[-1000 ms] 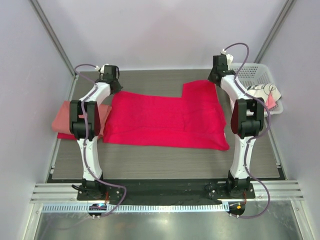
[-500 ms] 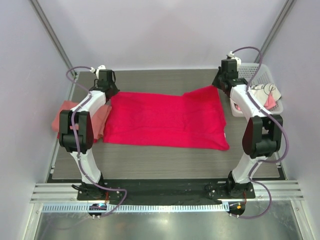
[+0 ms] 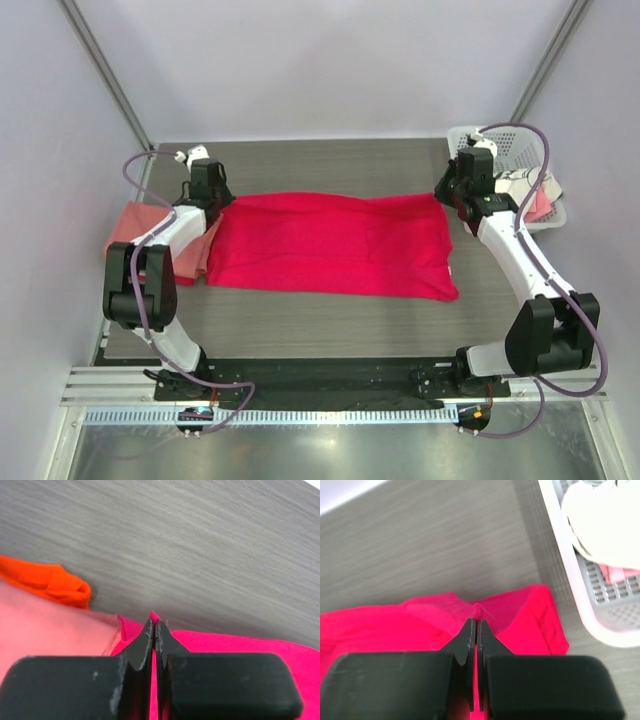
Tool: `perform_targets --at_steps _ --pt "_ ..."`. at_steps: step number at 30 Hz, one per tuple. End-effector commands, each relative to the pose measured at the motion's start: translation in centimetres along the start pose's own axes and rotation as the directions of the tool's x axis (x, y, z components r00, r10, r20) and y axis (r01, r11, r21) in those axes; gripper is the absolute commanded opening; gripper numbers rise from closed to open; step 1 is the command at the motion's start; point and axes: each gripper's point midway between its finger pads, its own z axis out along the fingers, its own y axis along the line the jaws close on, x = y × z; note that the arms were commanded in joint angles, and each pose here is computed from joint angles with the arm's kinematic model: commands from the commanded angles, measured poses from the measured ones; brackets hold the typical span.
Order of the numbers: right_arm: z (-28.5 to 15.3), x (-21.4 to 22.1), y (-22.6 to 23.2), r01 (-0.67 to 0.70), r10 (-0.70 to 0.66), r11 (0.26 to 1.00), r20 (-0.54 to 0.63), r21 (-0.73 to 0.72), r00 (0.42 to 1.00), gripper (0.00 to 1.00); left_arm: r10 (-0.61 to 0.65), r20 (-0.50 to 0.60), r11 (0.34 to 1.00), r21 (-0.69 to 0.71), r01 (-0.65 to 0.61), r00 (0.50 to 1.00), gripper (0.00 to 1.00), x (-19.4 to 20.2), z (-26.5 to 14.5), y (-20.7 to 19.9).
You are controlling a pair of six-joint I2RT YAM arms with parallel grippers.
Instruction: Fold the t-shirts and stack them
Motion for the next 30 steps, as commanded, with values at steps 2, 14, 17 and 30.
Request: perform_targets --at_steps 2,14,17,30 --pt "-2.1 0.3 -0.3 -0.011 0.011 1.0 0.028 -0.014 1.0 0.01 -0.02 0.155 0.999 0.04 0.014 0.988 0.0 -3.8 -2.4 -0.5" --pt "-5.7 4.0 -3.0 -0.03 0.029 0.999 0.032 0.013 0.999 0.01 -0.039 0.165 0.998 0.046 0.032 0.985 0.0 -2.4 -5.1 0.8" --pt "-6.6 5.3 -3.6 -0.031 0.031 0.999 0.011 0.021 0.999 0.01 -0.04 0.157 0.998 0.047 0.033 0.987 0.0 -1.6 -5.4 1.2" --pt "-10.1 8.0 -5.0 -0.081 0.081 0.997 0.021 0.005 0.996 0.01 -0.079 0.097 0.996 0.044 0.075 0.992 0.0 1.5 -7.2 2.5"
